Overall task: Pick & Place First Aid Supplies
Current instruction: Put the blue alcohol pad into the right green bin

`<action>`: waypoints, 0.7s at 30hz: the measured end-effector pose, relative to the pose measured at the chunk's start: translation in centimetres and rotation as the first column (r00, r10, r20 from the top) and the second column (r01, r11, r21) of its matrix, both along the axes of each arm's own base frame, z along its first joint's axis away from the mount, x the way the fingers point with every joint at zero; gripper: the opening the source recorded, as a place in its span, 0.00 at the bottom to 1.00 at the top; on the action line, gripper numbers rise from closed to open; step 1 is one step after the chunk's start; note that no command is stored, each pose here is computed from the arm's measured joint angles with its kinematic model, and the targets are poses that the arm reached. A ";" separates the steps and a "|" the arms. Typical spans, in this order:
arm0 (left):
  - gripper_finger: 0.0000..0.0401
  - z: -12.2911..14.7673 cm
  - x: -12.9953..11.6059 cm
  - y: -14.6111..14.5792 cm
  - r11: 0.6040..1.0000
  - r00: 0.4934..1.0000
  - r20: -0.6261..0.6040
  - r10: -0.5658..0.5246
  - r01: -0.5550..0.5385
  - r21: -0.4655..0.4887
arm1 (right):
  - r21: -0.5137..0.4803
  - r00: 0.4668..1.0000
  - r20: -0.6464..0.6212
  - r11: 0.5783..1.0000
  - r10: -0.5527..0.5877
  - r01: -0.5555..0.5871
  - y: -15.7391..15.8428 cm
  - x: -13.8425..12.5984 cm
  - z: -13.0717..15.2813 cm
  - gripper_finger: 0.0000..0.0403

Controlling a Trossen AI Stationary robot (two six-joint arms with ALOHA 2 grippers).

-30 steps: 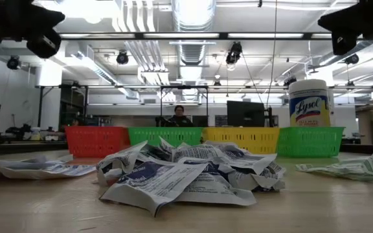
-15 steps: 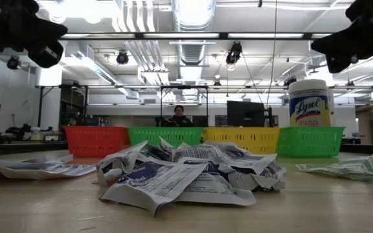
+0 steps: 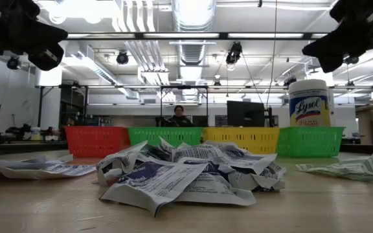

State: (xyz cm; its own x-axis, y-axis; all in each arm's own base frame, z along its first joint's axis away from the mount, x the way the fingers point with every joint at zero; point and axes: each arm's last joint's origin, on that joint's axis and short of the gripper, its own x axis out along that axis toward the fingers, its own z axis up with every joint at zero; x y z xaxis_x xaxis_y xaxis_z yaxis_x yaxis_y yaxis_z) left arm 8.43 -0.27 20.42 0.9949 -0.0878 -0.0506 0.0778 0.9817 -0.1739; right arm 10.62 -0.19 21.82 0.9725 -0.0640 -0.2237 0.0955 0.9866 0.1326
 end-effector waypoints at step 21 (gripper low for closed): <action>0.00 0.0 0.0 0.0 0.999 1.000 -0.006 0.002 -0.003 -0.039 | -0.026 0.934 -0.336 0.990 0.123 -0.140 0.4 9.1 2.3 0.08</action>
